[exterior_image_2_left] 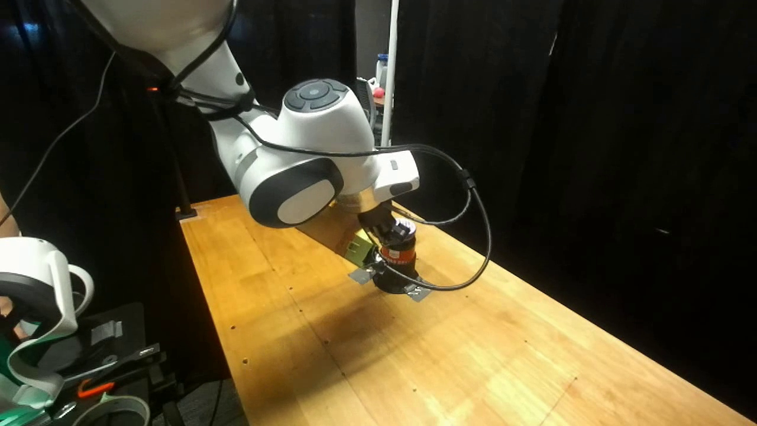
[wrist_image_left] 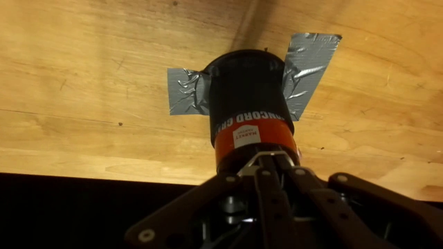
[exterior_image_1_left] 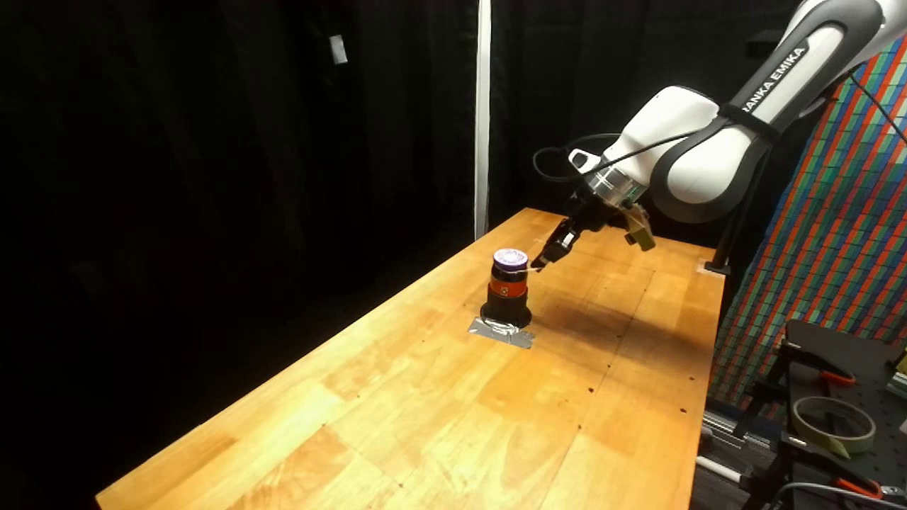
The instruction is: Put the rubber band around the cup
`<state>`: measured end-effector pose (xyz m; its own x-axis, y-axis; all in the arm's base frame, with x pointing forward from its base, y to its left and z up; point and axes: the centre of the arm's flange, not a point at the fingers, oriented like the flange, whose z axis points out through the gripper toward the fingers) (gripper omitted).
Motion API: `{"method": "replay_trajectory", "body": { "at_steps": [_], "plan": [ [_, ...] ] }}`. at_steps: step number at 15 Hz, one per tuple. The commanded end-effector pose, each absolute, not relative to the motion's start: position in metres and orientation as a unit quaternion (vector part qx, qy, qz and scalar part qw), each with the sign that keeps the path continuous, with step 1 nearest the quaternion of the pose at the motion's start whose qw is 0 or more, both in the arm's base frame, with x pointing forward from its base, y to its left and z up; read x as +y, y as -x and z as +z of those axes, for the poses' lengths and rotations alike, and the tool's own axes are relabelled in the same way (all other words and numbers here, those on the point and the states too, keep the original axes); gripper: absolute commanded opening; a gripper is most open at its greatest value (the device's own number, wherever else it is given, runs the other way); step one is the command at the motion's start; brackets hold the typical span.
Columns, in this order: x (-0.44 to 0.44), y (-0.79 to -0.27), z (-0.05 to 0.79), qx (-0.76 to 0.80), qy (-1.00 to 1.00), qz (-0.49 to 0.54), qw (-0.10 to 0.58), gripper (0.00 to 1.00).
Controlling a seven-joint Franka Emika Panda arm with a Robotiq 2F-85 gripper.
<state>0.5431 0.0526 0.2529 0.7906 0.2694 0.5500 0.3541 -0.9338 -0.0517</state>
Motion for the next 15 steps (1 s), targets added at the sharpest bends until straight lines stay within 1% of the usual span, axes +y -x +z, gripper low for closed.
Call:
{"method": "replay_trajectory", "body": {
  "at_steps": [1, 5, 7, 8, 11, 13, 14, 15],
  "plan": [
    [0.024, -0.521, 0.264, -0.165, 0.922, -0.337, 0.098, 0.08],
    [0.009, -0.522, 0.265, -0.150, 0.901, -0.388, 0.124, 0.06],
    [0.004, -0.522, 0.263, -0.153, 0.894, -0.399, 0.137, 0.07],
    [0.003, -0.521, 0.262, -0.153, 0.891, -0.403, 0.144, 0.08],
    [-0.002, -0.521, 0.260, -0.157, 0.884, -0.411, 0.156, 0.06],
    [-0.004, -0.522, 0.262, -0.158, 0.890, -0.397, 0.160, 0.07],
    [-0.006, -0.524, 0.263, -0.158, 0.895, -0.385, 0.162, 0.10],
    [-0.007, -0.526, 0.267, -0.152, 0.905, -0.364, 0.159, 0.33]
  ]
}}
